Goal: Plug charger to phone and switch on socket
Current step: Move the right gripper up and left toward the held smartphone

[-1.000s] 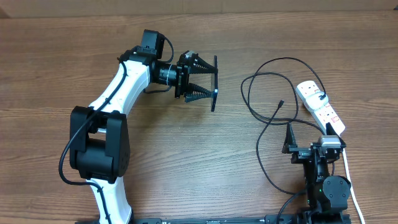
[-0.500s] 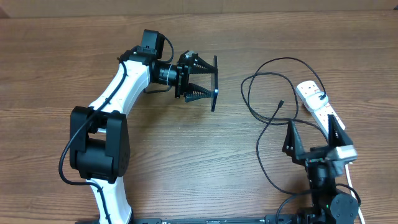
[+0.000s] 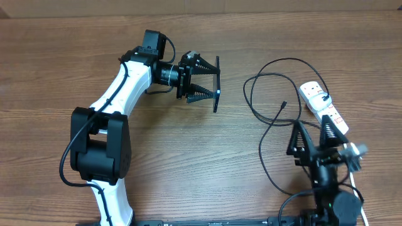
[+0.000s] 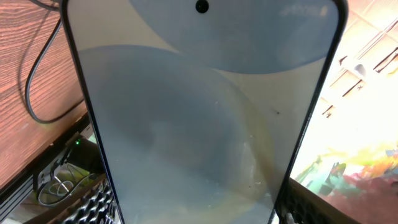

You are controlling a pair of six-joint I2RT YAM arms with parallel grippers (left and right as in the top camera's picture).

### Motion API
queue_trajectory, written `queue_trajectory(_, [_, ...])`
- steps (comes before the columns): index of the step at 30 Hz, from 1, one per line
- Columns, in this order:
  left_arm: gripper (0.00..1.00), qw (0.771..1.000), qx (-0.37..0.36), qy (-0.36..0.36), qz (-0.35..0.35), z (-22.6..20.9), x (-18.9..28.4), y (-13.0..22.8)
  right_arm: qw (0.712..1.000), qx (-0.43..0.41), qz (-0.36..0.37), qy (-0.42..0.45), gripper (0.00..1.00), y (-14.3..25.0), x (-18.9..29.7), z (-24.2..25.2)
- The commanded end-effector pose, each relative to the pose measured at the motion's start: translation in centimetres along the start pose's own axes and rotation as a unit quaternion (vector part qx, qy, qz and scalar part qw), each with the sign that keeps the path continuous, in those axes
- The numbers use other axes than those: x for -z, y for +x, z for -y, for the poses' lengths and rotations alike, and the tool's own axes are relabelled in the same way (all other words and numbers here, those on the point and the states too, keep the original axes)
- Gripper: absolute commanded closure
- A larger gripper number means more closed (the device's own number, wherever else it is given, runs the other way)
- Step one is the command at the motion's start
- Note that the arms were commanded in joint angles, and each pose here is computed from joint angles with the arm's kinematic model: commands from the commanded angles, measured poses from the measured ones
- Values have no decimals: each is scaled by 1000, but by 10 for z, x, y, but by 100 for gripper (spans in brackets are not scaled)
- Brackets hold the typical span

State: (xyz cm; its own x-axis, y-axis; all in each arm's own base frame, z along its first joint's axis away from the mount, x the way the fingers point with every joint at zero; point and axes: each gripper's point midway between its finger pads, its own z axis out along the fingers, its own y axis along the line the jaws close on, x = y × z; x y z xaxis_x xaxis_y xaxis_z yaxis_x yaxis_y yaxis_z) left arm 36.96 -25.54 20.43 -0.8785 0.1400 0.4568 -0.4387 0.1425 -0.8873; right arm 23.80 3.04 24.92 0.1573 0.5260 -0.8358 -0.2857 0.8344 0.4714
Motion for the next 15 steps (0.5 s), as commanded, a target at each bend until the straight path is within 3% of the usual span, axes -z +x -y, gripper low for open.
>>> queue_trajectory(1, [47,1000,-11,15,-7,13,5,2,999,-17,-46,4,0,5,-9,-5])
queue_trajectory(7, [47,1000,-11,15,-7,13,5,2,988,-37,-148,30,0,7,-43,-14])
queue_trajectory(15, [47,1000,-12,14,-6,13,5,2,924,-51,-376,40,0,51,-91,-60])
